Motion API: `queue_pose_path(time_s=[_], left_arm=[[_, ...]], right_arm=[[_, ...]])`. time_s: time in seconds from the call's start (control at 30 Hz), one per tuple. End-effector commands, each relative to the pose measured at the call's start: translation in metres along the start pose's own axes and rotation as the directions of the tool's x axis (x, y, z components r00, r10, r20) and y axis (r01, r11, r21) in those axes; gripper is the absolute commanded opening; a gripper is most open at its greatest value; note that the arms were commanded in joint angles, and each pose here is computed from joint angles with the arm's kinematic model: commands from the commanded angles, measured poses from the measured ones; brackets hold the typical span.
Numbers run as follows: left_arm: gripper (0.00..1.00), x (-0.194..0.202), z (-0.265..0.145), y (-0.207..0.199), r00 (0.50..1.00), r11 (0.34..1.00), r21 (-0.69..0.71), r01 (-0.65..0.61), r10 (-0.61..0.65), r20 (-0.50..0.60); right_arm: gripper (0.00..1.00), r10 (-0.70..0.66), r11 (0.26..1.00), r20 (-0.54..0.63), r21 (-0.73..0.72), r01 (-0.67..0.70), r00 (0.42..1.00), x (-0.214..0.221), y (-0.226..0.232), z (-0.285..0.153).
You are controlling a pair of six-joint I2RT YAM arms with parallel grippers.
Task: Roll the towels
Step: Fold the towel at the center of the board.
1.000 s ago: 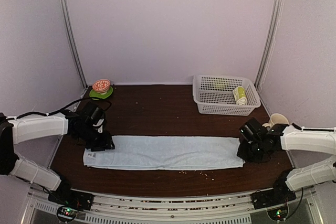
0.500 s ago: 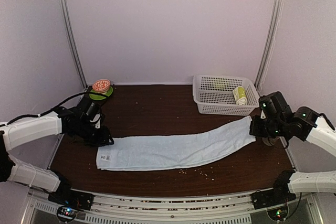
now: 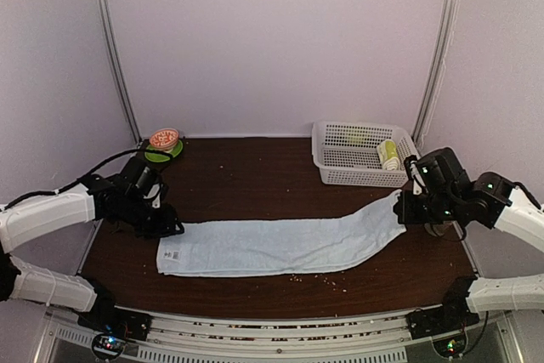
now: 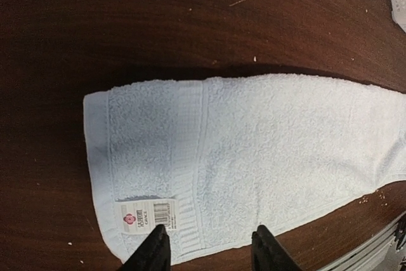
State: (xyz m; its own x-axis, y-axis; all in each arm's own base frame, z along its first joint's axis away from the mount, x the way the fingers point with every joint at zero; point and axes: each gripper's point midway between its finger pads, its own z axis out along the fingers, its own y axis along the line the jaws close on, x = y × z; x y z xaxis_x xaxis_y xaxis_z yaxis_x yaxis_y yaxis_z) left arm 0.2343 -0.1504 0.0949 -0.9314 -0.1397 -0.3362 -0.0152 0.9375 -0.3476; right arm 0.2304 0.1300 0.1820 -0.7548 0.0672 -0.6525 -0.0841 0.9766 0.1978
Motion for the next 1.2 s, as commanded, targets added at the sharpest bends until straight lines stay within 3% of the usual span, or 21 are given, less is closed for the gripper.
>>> queue_pose_path(time_s=[0.0,0.33,0.6,1.17], left_arm=[[0.44,0.004,-0.006,0.001,1.0,1.0,0.003,0.006,-0.006,0.008],[0.44,-0.001,-0.034,0.002,0.997,1.0,0.003,0.009,-0.01,0.071],[0.44,0.003,-0.06,0.012,0.989,0.999,-0.002,0.047,-0.046,0.138],[0.44,0.011,-0.112,0.026,0.958,0.996,0.034,0.084,-0.09,0.273]], right_arm=[[0.0,-0.016,0.996,0.062,-0.091,0.022,0.998,-0.023,0.031,-0.011],[0.0,-0.069,0.952,0.11,-0.288,0.098,0.992,-0.043,0.13,-0.022],[0.0,-0.021,0.891,0.102,-0.449,0.065,0.995,-0.048,0.229,-0.011],[0.0,-0.113,0.801,0.019,-0.59,0.102,0.993,-0.019,0.391,0.027]])
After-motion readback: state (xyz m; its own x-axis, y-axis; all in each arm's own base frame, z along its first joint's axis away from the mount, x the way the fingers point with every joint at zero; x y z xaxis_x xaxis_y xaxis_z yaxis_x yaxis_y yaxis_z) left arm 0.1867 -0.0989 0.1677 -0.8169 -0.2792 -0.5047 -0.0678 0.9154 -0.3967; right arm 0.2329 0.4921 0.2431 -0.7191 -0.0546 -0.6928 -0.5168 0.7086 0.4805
